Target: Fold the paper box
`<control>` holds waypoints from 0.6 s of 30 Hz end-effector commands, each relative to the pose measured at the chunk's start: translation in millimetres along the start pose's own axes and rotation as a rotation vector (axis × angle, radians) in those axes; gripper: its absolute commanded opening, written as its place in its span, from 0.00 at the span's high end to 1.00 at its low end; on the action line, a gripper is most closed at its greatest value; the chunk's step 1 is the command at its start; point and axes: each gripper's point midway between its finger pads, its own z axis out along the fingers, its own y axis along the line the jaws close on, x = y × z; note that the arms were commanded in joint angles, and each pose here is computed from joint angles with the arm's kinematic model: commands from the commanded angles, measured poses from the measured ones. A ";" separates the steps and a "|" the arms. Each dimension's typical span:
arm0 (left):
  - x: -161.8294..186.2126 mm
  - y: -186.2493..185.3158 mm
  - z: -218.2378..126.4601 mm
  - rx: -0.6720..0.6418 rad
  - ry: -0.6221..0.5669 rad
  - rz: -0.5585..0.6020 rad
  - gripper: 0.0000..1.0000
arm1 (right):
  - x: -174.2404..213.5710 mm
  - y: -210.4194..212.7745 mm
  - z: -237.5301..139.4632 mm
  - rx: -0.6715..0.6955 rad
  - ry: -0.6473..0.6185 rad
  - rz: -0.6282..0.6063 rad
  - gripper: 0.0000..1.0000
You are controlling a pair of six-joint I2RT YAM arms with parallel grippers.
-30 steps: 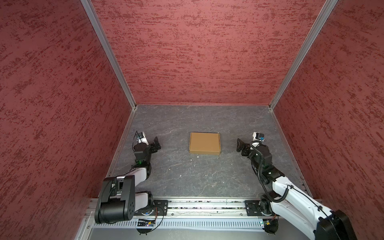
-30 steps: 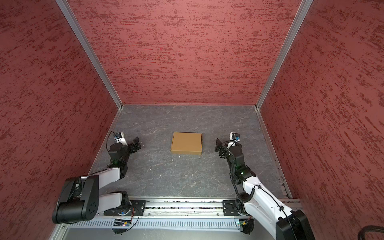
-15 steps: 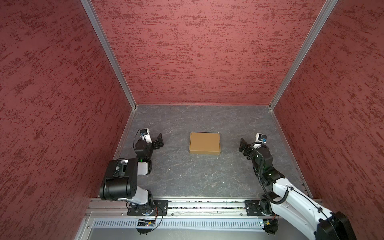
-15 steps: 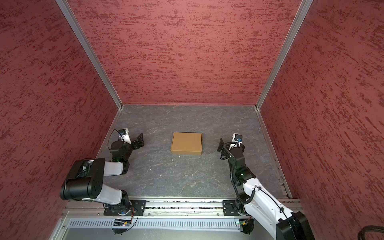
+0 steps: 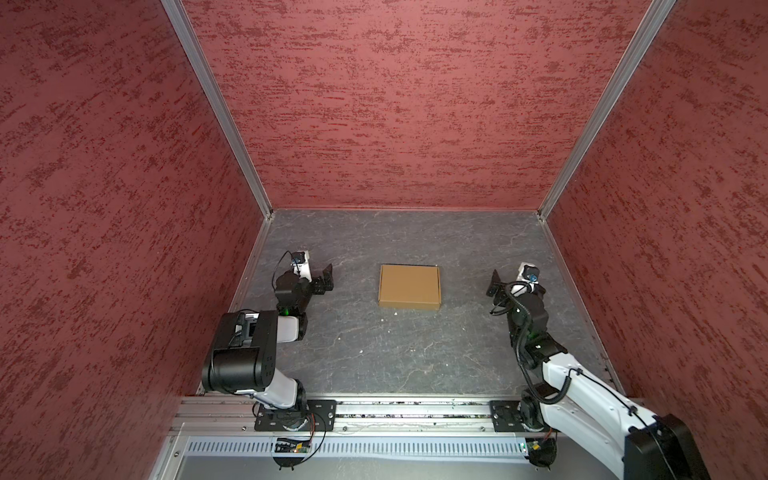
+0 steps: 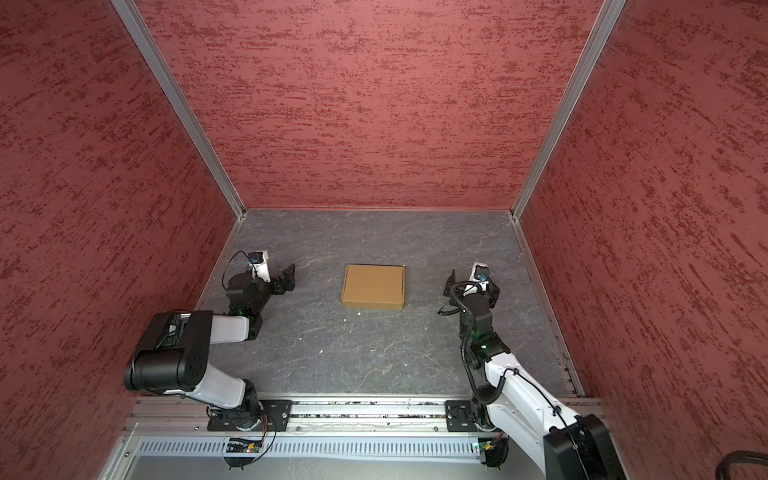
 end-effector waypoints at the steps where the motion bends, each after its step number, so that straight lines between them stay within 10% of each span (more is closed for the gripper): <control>1: -2.2 0.8 1.0 -0.008 -0.002 0.018 0.00 | -8.0 -22.2 5.9 0.098 -0.068 -0.036 0.01; 18: -2.1 1.4 1.1 -0.010 -0.002 0.018 0.00 | 11.7 -42.9 23.8 0.086 -0.127 -0.055 0.01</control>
